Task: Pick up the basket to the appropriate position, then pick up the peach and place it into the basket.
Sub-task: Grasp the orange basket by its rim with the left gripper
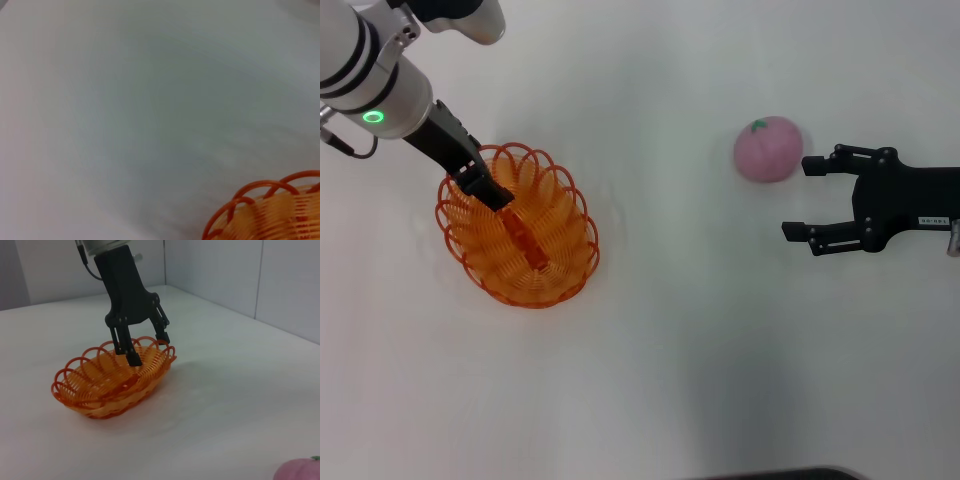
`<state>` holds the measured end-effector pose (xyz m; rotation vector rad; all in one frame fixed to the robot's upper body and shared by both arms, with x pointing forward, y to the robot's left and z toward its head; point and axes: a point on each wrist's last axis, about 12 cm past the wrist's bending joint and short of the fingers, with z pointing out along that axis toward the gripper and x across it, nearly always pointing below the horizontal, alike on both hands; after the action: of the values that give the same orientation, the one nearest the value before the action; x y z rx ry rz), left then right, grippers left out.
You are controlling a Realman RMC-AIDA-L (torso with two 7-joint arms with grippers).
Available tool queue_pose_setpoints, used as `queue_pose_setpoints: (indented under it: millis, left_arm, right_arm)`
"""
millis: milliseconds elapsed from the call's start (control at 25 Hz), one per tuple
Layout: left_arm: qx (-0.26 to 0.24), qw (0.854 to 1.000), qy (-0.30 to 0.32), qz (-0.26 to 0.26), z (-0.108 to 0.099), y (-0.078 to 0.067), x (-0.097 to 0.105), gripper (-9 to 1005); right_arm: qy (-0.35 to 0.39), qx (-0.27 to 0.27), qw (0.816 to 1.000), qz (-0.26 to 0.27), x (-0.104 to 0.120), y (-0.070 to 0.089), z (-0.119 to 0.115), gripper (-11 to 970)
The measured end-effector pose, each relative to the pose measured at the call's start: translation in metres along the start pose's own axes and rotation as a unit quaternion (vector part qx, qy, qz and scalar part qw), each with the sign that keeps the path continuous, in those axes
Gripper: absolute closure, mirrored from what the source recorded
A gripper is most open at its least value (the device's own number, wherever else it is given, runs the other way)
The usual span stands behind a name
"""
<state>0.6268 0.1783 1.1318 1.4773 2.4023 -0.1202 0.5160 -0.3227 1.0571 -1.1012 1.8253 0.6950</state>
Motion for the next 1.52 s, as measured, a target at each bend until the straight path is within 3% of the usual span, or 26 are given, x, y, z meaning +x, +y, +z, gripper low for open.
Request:
queue_pose_setpoints:
  millis: [200, 640, 880, 1000, 1520]
  left_arm:
    - [-0.002, 1.0, 0.0, 0.003, -0.0001, -0.0007, -0.0004, 245]
    - [-0.004, 1.0, 0.004, -0.001, -0.0005, -0.0003, -0.0011, 473]
    - [-0.005, 1.0, 0.011, 0.007, 0.0015, -0.0024, -0.0013, 689]
    - [-0.005, 1.0, 0.011, 0.007, 0.0016, -0.0025, -0.0013, 871]
    - [0.003, 1.0, 0.02, -0.005, -0.0037, -0.0008, -0.0002, 880]
  right_arm:
    - [0.0, 0.0, 1.0, 0.0, 0.0002, 0.0001, -0.0003, 27]
    - [0.001, 0.001, 1.0, -0.001, 0.0002, -0.0002, -0.0008, 29]
    - [0.001, 0.001, 1.0, -0.001, 0.0001, -0.0002, -0.0008, 30]
    - [0.0, 0.002, 1.0, 0.0, 0.0002, -0.0003, -0.0009, 30]
    - [-0.002, 0.004, 1.0, 0.0, -0.0003, -0.0005, -0.0006, 31]
